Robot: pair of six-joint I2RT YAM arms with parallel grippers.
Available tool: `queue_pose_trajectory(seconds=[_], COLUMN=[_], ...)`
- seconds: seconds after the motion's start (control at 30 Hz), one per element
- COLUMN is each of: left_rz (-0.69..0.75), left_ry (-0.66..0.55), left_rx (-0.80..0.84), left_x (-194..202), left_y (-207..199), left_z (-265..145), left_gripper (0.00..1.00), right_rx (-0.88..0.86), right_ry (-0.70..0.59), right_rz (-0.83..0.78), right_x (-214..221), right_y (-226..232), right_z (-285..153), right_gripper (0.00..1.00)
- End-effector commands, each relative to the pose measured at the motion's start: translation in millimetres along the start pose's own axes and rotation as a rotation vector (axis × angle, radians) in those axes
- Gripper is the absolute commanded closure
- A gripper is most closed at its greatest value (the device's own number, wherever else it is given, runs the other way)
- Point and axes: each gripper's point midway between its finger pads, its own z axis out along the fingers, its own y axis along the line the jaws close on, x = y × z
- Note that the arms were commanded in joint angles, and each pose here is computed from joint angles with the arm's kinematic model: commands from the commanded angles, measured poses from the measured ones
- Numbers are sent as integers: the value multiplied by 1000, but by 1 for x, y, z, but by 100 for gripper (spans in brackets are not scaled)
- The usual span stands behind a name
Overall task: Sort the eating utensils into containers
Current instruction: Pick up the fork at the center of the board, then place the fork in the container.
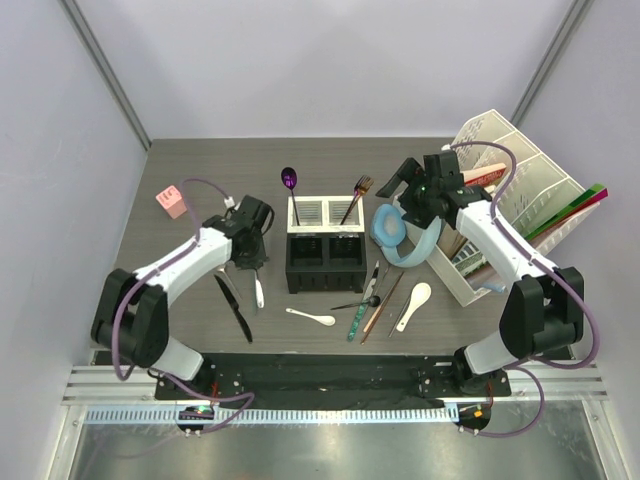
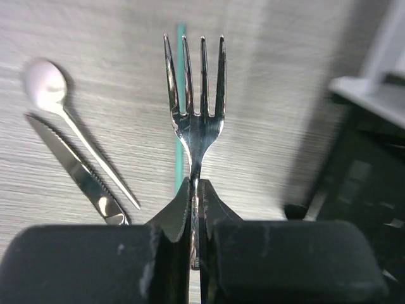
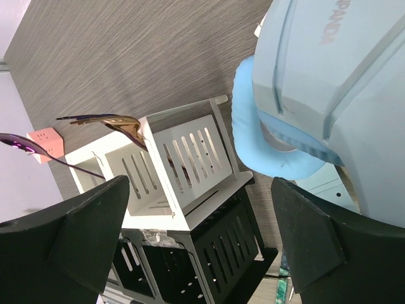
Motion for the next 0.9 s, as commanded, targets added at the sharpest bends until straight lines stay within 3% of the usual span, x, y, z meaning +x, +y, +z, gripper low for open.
queue_pose_trajectory(seconds=[0.0,0.23,0.4,0.67,0.7,0.87], left_rz=[-47,-102,-43,56,61,209], left_ry=[-193,-387,-501,-610,-652,-625], left_rx=[81,239,403,513,536,537], left_x=[-50,-104,-155,-219,-233,-222], left_y=[-13,-38,-84,-166,-179,-242], left_z=[-46,-111,-144,-148,-164,-132], left_gripper=[100,100,100,100,100,100], right_rx=[-61,-83,-107,-144,-138,-133], right_ry=[-38,-47,-52,-68,-65,-83], right_rz=[3,2,2,-3,-6,-26], right_x=[-16,-21,-21,-28,-27,-33], right_y=[21,29,35,48,46,45], right_z=[-3,-8,-17,-32,-31,-39], right_gripper=[0,0,0,0,0,0])
